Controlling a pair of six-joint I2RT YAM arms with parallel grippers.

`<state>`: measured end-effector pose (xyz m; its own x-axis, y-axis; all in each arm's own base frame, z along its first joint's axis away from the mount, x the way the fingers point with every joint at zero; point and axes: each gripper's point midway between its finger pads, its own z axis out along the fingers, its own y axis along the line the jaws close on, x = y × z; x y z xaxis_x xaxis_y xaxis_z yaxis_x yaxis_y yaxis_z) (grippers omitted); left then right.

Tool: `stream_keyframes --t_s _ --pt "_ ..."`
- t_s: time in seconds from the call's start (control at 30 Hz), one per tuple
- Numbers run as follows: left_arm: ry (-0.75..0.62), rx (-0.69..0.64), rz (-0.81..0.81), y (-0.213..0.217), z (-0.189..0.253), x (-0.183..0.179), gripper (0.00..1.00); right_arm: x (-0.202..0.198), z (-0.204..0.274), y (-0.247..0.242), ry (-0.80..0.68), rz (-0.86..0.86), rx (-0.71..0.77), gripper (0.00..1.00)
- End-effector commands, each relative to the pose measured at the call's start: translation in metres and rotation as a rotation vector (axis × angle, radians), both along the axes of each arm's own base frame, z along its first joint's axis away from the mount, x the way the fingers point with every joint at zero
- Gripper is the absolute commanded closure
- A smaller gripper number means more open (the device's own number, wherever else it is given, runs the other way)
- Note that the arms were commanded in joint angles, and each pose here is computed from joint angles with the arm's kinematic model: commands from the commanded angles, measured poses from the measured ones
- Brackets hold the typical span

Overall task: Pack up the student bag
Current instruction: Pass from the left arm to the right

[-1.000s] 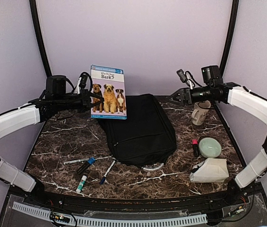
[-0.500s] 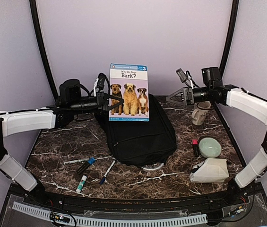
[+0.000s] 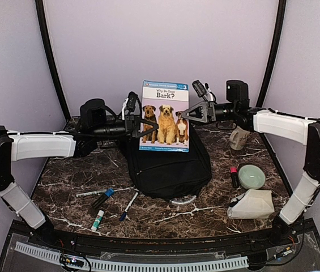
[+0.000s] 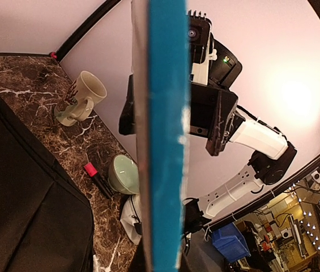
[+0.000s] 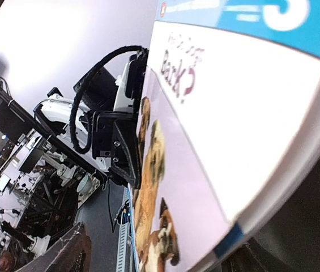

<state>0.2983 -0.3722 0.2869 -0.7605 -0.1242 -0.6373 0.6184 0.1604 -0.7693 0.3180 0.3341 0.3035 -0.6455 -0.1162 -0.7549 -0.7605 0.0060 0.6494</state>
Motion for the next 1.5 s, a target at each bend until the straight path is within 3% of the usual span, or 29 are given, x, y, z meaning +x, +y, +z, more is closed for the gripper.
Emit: stream_keyframes --t_s 0.0,0.17,0.43,0.8,1.07,1.23,1.3,1.47 --pt "-0.101 -0.031 0.030 0.000 0.029 0.007 1.00 -0.012 0.016 0.003 0.002 0.064 0.070 0.29" --pt "-0.090 -0.007 0.066 0.000 0.022 0.014 1.00 -0.025 0.016 -0.003 0.005 0.076 0.074 0.39" --pt "-0.069 0.018 0.069 -0.001 0.011 0.017 1.00 -0.034 0.020 -0.010 -0.040 0.041 0.058 0.45" --pt "-0.086 -0.006 0.018 -0.007 0.021 0.005 1.00 0.000 0.017 0.003 0.031 -0.024 0.035 0.55" --pt "-0.071 0.017 0.021 -0.007 0.013 0.002 1.00 0.006 0.017 0.004 0.041 -0.043 0.032 0.74" --pt "-0.057 0.038 0.033 -0.008 0.005 0.005 1.00 0.004 0.018 0.003 0.040 -0.041 0.033 0.93" --pt "-0.053 0.052 0.044 -0.007 0.002 0.007 0.90 0.004 0.019 0.002 0.037 -0.041 0.035 1.00" --pt "-0.065 0.166 0.104 -0.001 -0.014 0.017 0.63 0.010 0.020 -0.015 0.025 -0.079 0.036 1.00"
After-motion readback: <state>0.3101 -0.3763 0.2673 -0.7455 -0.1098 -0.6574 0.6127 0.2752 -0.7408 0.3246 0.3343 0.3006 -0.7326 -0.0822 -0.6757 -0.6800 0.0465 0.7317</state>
